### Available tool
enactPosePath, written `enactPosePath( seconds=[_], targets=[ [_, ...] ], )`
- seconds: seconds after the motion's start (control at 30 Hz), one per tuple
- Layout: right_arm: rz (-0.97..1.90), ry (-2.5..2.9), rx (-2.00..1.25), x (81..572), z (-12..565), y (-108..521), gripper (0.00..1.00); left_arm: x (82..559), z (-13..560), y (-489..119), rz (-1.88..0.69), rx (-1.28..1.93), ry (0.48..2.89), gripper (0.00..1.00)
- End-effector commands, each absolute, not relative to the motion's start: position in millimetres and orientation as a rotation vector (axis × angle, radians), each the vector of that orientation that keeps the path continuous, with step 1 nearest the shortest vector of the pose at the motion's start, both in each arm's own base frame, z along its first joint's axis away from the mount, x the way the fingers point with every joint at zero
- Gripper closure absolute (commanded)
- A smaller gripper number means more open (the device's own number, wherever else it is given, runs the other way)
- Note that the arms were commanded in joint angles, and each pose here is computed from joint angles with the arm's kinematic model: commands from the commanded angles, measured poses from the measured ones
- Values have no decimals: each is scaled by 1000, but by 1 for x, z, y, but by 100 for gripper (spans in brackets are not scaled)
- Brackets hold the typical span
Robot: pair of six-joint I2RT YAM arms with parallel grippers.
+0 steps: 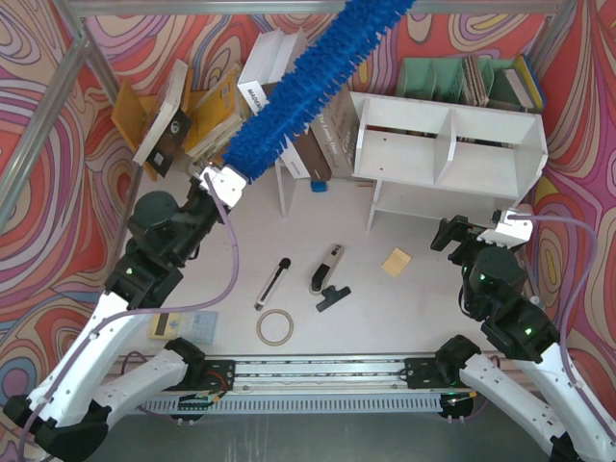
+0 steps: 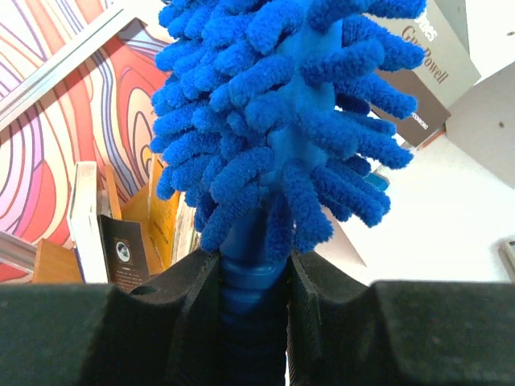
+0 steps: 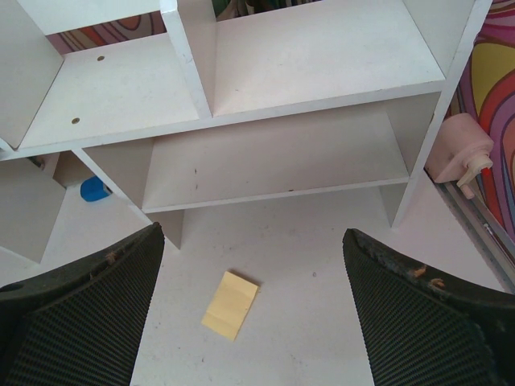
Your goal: Dust the bookshelf with a duster
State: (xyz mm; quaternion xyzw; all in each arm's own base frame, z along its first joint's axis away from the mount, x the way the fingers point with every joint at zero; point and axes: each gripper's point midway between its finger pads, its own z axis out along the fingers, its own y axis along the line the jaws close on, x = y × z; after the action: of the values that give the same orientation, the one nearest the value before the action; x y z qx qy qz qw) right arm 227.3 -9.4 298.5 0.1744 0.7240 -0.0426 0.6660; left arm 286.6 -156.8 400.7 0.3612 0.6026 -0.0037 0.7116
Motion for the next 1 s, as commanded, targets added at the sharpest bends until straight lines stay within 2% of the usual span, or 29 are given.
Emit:
enactPosePath(
  seconds=[0.0,0.17,0.43,0.7,0.97],
  targets=[
    [-97,1614,402,228,302,-11,18,277,433,-147,-56,637,1236,100],
    [-96,1619,397,228,302,-10,18,286,427,-150,-16,681,1259,100],
    [-98,1611,407,226,302,-13,18,310,389,-168,-33,754,1346,100],
    [-100,1612,404,227,302,-12,18,295,362,-200,-140,886,1353,100],
    [-102,1619,399,229,301,-11,18,285,397,-193,-123,833,1315,100]
  ],
)
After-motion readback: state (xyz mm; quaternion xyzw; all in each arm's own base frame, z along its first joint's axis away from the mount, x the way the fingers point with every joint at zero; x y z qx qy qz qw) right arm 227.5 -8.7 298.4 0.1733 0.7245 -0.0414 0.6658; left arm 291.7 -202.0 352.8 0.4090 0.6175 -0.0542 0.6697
